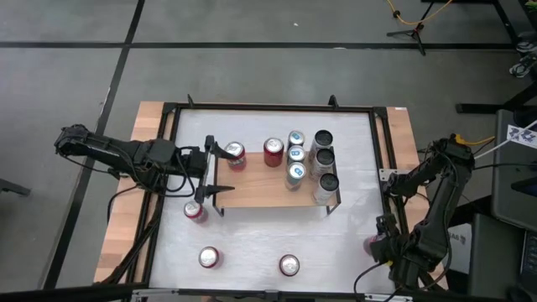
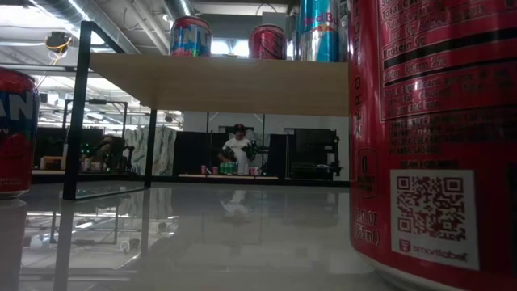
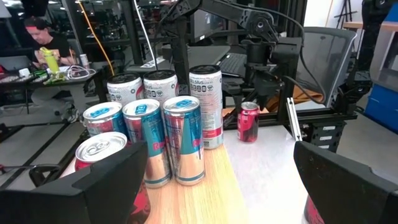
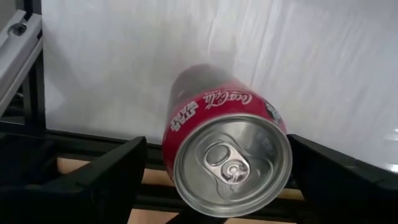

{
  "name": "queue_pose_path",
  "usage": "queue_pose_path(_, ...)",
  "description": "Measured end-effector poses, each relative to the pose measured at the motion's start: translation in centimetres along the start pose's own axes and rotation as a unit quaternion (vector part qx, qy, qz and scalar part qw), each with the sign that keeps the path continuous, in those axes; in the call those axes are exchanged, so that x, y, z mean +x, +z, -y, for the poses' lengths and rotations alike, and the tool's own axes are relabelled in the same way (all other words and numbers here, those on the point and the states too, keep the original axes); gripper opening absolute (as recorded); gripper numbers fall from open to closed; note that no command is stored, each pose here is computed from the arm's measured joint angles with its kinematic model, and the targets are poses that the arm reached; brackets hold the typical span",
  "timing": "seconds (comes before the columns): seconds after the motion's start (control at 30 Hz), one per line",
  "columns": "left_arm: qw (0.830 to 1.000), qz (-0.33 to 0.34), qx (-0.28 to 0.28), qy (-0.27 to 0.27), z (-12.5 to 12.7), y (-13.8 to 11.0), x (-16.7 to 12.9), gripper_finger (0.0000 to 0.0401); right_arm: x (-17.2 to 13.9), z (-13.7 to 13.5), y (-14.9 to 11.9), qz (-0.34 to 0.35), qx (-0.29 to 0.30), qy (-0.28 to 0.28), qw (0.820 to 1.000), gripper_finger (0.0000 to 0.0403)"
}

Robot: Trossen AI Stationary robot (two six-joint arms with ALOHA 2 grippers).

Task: Place canned beverage on shelf
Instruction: Put the right red-black soda can on the shelf aligned with the other red-black soda can

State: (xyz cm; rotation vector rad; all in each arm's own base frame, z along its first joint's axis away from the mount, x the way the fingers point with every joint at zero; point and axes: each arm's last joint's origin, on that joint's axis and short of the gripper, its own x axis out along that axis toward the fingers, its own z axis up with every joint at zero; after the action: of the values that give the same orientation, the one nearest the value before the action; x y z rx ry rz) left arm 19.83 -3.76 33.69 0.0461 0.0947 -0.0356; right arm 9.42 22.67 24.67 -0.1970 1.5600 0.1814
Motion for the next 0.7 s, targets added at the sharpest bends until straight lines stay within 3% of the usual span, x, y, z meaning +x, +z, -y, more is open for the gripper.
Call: queue_pose_path(0.7,1.0,-0.001,0.0,0.0,0.0,0.0,0.0,0.0396,1.1,0.2,-0.2,-0.005,-0.029,-0.007,1.0,0.0369)
